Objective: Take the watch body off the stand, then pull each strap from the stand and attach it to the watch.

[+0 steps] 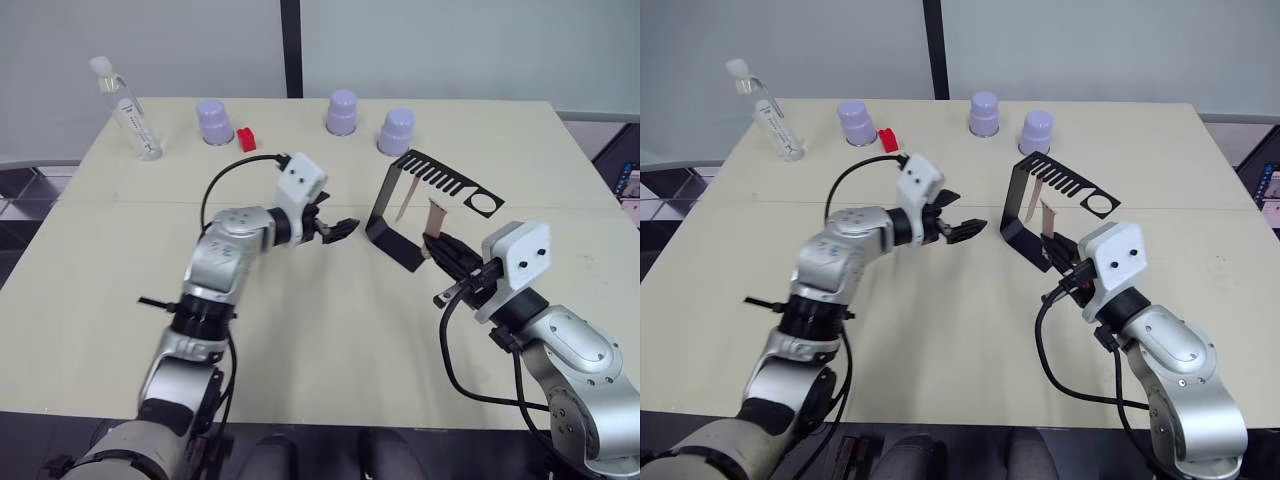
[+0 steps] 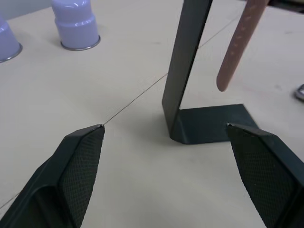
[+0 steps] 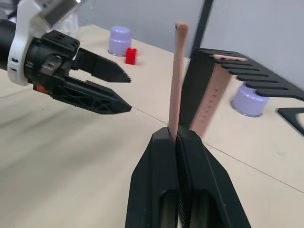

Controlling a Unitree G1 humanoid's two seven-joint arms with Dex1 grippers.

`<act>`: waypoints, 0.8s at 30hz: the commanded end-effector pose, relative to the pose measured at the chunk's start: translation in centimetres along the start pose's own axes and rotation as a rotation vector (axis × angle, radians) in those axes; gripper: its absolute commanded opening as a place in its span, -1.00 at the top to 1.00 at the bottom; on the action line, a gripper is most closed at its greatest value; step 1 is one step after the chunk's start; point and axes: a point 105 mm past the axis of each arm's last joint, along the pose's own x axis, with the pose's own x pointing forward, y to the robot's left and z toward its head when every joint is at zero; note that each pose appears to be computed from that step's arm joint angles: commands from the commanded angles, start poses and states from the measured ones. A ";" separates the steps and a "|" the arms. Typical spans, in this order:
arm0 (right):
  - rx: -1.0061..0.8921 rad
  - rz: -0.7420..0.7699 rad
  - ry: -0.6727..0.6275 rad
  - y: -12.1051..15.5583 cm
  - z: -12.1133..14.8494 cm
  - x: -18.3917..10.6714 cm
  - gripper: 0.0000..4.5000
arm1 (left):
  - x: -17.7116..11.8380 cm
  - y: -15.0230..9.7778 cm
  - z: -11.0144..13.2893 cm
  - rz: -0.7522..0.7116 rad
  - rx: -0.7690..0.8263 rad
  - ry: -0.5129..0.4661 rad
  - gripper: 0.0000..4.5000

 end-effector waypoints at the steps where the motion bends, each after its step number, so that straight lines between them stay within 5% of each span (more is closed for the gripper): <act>1: 0.066 0.149 -0.035 1.2 0.7 -0.3 1.00 | -3.4 -2.1 1.7 -0.237 -0.012 -0.140 -0.97; 5: 0.251 0.299 -0.023 2.5 0.0 0.2 1.00 | -6.0 -4.4 0.3 -0.471 -0.063 -0.168 -0.97; 10: 0.419 0.449 -0.010 4.0 -0.1 0.8 1.00 | -5.1 -5.5 -0.1 -0.527 -0.192 -0.213 -0.97; 15: 0.537 0.494 -0.004 4.1 -0.1 1.3 1.00 | -4.4 -6.7 0.6 -0.616 -0.299 -0.247 -0.16; 24: 0.635 0.566 -0.017 5.2 0.2 1.4 1.00 | -3.7 -7.4 2.2 -0.632 -0.446 -0.340 -0.16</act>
